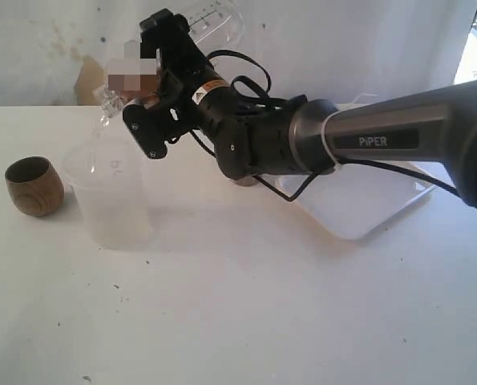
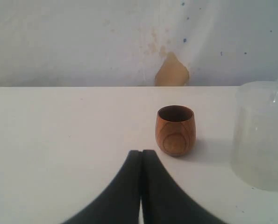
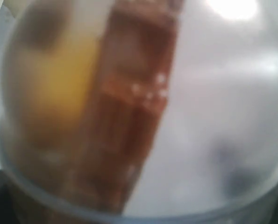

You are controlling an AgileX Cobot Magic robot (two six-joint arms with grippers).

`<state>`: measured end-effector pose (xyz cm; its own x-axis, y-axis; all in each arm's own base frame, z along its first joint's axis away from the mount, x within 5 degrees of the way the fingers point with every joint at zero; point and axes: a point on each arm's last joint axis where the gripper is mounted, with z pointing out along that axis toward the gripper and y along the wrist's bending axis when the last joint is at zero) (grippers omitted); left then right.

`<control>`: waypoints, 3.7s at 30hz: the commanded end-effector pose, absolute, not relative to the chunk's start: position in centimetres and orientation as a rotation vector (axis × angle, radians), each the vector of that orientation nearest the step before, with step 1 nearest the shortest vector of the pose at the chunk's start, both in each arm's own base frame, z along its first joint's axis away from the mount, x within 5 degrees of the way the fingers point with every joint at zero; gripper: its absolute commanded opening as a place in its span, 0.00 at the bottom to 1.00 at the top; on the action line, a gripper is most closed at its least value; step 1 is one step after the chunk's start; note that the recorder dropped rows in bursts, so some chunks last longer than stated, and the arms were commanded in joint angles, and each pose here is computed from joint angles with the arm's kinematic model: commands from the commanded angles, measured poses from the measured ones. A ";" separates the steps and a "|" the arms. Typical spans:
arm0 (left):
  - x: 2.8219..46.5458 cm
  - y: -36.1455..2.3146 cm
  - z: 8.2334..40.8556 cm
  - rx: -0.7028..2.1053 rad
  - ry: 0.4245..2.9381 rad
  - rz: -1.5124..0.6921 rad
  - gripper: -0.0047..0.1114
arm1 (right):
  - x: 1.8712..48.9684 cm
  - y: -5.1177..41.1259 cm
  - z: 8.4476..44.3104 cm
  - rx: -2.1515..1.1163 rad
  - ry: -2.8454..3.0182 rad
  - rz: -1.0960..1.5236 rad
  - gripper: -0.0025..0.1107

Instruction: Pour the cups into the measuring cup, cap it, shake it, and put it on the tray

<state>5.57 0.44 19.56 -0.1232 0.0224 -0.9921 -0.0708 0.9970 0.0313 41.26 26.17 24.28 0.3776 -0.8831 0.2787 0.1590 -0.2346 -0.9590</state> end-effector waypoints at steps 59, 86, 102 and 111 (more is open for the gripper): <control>5.6 0.4 19.5 -0.038 1.686 0.079 0.04 | 42.0 24.9 26.6 -1.446 0.356 -1.323 0.02; 5.6 0.4 19.5 -0.038 1.686 0.079 0.04 | 42.2 24.4 26.4 -1.427 0.438 -1.310 0.02; 5.6 0.4 19.5 -0.038 1.686 0.079 0.04 | 42.2 24.4 26.4 -1.422 0.459 -1.287 0.02; 5.6 0.4 19.5 -0.038 1.686 0.079 0.04 | 42.2 24.4 26.3 -1.438 0.462 -1.282 0.02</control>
